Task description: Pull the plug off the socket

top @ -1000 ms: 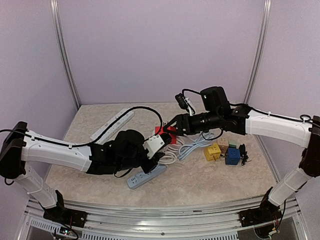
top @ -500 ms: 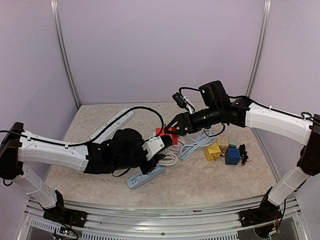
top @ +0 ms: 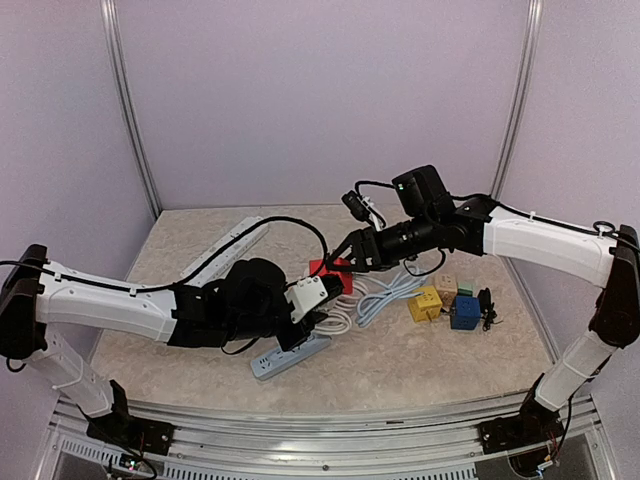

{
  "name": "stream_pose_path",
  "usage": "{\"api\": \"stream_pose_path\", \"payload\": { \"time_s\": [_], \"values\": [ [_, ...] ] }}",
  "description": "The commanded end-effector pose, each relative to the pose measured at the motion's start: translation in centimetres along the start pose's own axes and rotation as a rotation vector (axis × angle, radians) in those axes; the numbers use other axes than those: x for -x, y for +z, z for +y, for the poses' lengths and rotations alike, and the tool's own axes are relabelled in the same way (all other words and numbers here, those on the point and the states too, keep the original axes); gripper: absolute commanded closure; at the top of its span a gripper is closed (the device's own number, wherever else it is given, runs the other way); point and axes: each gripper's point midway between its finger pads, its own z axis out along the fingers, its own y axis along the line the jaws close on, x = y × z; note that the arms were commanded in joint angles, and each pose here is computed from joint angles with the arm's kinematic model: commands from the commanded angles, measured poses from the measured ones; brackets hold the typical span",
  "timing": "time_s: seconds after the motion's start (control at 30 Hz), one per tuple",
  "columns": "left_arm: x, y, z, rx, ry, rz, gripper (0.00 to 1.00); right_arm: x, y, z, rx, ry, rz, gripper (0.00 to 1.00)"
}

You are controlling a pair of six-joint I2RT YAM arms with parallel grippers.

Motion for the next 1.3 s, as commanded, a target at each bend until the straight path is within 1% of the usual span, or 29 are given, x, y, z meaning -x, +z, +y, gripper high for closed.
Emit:
{"api": "stream_pose_path", "payload": {
  "time_s": [0.0, 0.1, 0.23, 0.33, 0.43, 0.53, 0.67, 0.8, 0.87, 1.03, 1.27],
  "values": [
    [2.9, -0.4, 0.8, 0.013, -0.104, -0.09, 1.0, 4.1, -2.4, -1.4, -0.127, 0.01, -0.208, 1.0],
    [3.3, -0.1, 0.1, -0.028, -0.168, -0.107, 1.0, 4.4, -3.2, -3.4, -0.24, 0.066, -0.271, 1.0],
    [4.1, -0.1, -0.3, -0.061, -0.235, -0.131, 1.0, 4.5, -4.8, -5.6, -0.392, 0.099, -0.334, 1.0],
    [4.2, 0.0, -0.3, -0.067, -0.255, -0.134, 1.0, 4.4, -5.7, -6.4, -0.453, 0.109, -0.367, 1.0],
    [4.0, 0.2, -0.4, -0.073, -0.256, -0.128, 1.0, 4.3, -6.2, -6.6, -0.472, 0.111, -0.381, 1.0],
    [3.9, 0.2, -0.4, -0.083, -0.241, -0.125, 1.0, 4.4, -5.8, -5.8, -0.426, 0.084, -0.367, 1.0],
    [3.0, 0.1, -0.2, -0.09, -0.201, -0.113, 1.0, 4.7, -4.6, -2.4, -0.249, -0.028, -0.309, 1.0],
    [1.8, -0.1, 0.5, -0.081, -0.181, -0.088, 1.0, 3.7, -3.6, -1.2, -0.184, -0.127, -0.168, 1.0],
    [1.4, -0.2, 0.8, -0.074, -0.17, -0.081, 1.0, 2.8, -3.1, -0.9, -0.152, -0.153, -0.099, 1.0],
    [0.5, -0.4, 1.6, -0.05, -0.143, -0.059, 1.0, 1.0, -2.1, -0.6, -0.091, -0.171, 0.006, 1.0],
    [-0.3, -0.5, 2.1, -0.014, -0.082, -0.033, 1.0, 0.1, -1.6, 0.4, 0.044, -0.132, 0.047, 1.0]
  ]
}}
